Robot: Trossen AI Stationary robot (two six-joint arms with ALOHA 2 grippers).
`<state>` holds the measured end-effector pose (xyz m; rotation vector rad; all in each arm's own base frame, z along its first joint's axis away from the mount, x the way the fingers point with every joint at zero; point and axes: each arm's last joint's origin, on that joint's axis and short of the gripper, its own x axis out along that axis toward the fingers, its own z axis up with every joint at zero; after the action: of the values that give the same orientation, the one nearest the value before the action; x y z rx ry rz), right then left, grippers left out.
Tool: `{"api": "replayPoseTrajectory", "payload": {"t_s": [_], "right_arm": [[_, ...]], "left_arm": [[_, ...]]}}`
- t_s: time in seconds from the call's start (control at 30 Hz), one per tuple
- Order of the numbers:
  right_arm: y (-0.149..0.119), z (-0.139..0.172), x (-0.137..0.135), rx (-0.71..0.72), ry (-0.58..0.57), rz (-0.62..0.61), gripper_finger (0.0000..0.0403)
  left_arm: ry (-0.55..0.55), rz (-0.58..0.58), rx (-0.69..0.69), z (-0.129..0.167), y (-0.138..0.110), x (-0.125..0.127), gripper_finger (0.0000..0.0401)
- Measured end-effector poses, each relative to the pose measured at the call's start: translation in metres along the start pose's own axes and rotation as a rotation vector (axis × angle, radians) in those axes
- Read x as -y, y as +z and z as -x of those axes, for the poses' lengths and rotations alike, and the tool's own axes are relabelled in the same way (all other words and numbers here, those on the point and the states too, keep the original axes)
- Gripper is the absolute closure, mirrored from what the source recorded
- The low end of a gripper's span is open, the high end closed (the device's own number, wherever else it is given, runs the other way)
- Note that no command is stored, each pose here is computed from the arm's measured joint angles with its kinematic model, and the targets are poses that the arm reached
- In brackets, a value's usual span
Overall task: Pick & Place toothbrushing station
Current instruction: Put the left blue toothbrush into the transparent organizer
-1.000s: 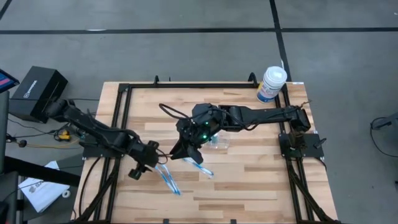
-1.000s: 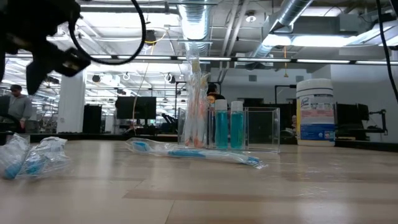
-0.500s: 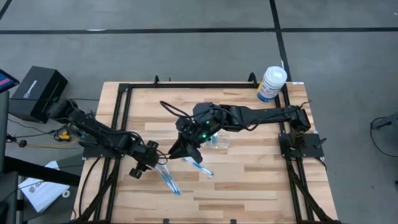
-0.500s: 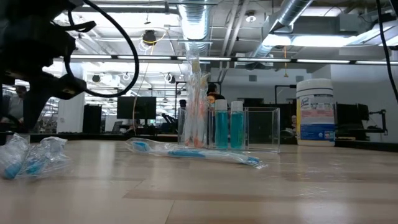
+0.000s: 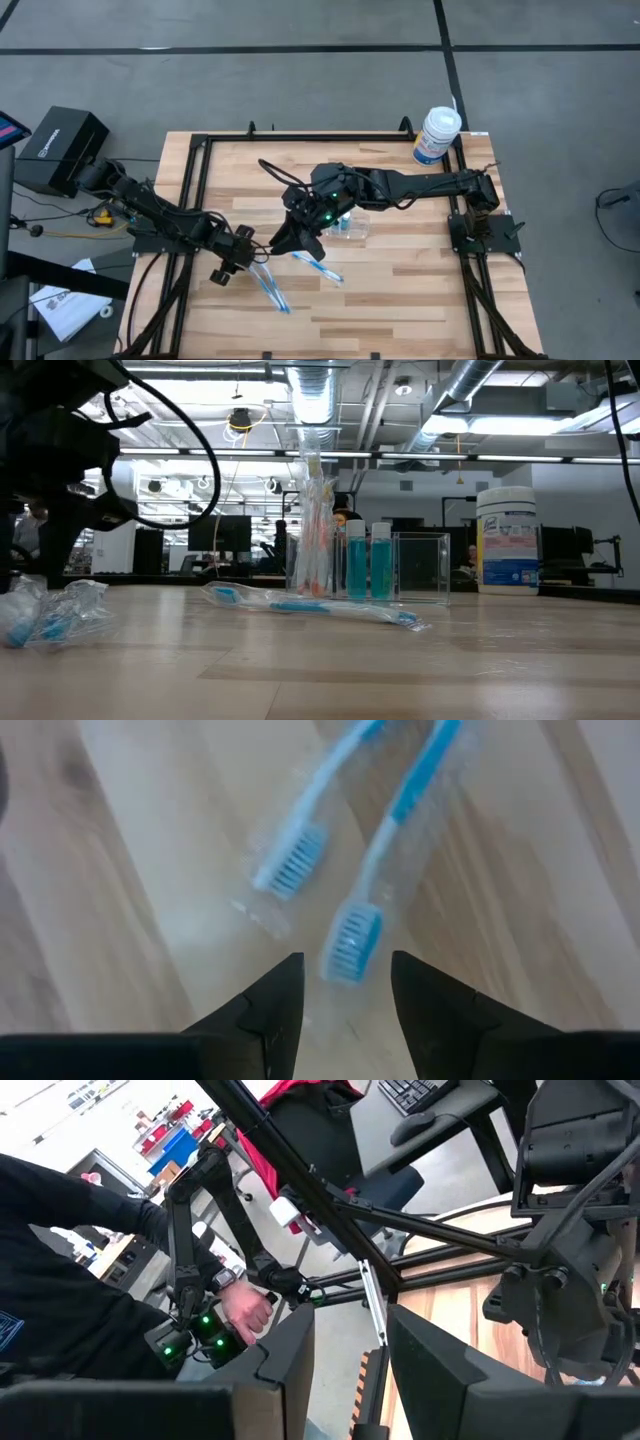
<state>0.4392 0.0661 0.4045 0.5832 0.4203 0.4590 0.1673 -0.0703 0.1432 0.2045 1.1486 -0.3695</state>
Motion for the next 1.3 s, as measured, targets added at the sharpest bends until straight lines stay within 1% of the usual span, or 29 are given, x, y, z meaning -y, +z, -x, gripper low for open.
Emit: {"api": "replayPoseTrajectory", "payload": {"t_s": [0.1,0.27,0.4,0.57,0.7,0.83,0.93,1.0,1.03,1.13,1.2,1.3], "right_arm": [[0.001,0.0,0.0,0.004,0.001,0.001,0.0285],[0.003,0.001,0.001,0.022,0.006,0.001,0.0285],[0.005,0.001,0.0,0.04,0.016,0.007,0.0285],[0.006,0.001,0.0,0.044,0.019,0.009,0.0285],[0.006,0.001,0.0,0.039,0.026,0.002,0.0285],[0.005,0.001,0.0,0.036,0.031,0.001,0.0285],[0.005,0.001,0.0,0.036,0.032,0.002,0.0285],[0.006,0.002,-0.001,0.037,0.033,0.003,0.0285],[0.006,0.002,0.0,0.04,0.034,0.004,0.0285],[0.008,0.003,0.001,0.046,0.036,0.005,0.0285],[0.01,0.004,0.002,0.052,0.044,0.009,0.0285],[0.014,0.006,0.003,0.079,0.07,0.025,0.0285]], "left_arm": [[0.008,0.001,0.029,0.0,0.003,-0.001,0.0254],[0.016,0.001,0.035,0.0,0.003,-0.001,0.0254],[0.015,-0.001,0.011,-0.005,0.003,-0.001,0.0258],[0.0,0.0,-0.028,-0.019,0.004,-0.001,0.0271],[0.001,0.003,-0.041,-0.024,0.005,-0.001,0.0283],[0.006,0.004,-0.033,-0.025,0.006,-0.001,0.0314],[0.007,0.028,-0.01,-0.022,0.007,-0.001,0.0355],[-0.025,0.041,0.004,-0.019,0.008,0.0,0.0382],[-0.046,0.049,0.015,-0.016,0.009,0.001,0.0389],[-0.085,0.069,0.075,-0.007,0.015,0.002,0.0383],[-0.105,0.086,0.089,-0.002,0.015,0.003,0.0377],[-0.153,0.118,0.136,0.007,0.017,0.004,0.0379]]}}
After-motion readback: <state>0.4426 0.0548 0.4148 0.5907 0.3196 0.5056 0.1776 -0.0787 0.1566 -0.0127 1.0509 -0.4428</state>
